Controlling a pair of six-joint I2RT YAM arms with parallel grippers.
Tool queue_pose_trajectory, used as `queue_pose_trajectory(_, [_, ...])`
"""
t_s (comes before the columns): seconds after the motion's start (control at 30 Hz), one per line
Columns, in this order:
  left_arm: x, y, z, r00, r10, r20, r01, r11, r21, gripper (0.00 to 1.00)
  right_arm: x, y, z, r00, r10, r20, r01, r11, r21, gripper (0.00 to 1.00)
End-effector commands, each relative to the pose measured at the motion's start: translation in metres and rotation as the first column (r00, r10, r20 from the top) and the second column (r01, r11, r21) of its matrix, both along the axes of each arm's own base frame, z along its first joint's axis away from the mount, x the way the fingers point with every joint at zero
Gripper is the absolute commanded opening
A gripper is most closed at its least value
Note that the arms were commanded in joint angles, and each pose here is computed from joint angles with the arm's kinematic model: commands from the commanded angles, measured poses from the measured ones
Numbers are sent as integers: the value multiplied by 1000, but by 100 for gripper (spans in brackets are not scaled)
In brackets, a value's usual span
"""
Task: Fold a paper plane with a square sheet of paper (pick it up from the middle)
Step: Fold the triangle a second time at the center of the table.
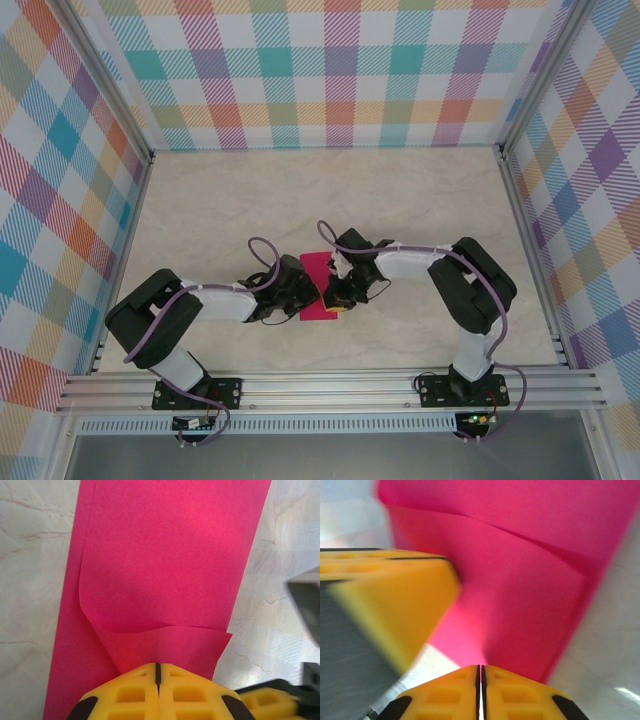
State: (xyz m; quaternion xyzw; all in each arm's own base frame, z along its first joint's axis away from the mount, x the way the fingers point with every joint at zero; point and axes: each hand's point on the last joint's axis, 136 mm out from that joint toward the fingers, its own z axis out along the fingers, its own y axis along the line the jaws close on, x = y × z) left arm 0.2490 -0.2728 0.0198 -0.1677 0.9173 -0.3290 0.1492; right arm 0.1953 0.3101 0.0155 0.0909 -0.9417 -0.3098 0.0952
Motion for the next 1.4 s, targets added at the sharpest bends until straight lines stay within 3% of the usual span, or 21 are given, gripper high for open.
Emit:
queue_pose_trajectory(0.0, [-12, 13, -11, 1000, -8, -24, 10, 997, 77, 0, -13, -16, -21, 999, -5, -39, 2, 997, -77, 9])
queue_pose_trajectory(0.13, [-9, 24, -9, 1000, 6, 3, -6, 992, 124, 0, -22, -29, -31, 999, -4, -48, -2, 993, -120, 0])
queue_pose_trajectory(0.6, [29, 52, 8, 993, 75, 93, -85, 991, 108, 0, -30, -38, -37, 998, 14, -57, -22, 990, -139, 0])
queue_pose_trajectory(0.9, [29, 47, 58, 980, 67, 187, -66, 998, -14, 0, -28, -34, -36, 998, 9, -56, -16, 991, -129, 0])
queue_pose_trajectory(1.07, [17, 15, 70, 980, -29, 197, 53, 991, -120, 0, -28, -36, -39, 998, 2, -57, -10, 990, -137, 0])
queue_pose_trajectory(1.17, [14, 0, 55, 983, -86, 165, 109, 984, -141, 0, -27, -35, -40, 998, 0, -57, -8, 991, -134, 0])
queue_pose_trajectory(1.37, [16, -7, 23, 990, -90, 112, 105, 984, -143, 0, -26, -33, -41, 998, -2, -65, -7, 991, -135, 0])
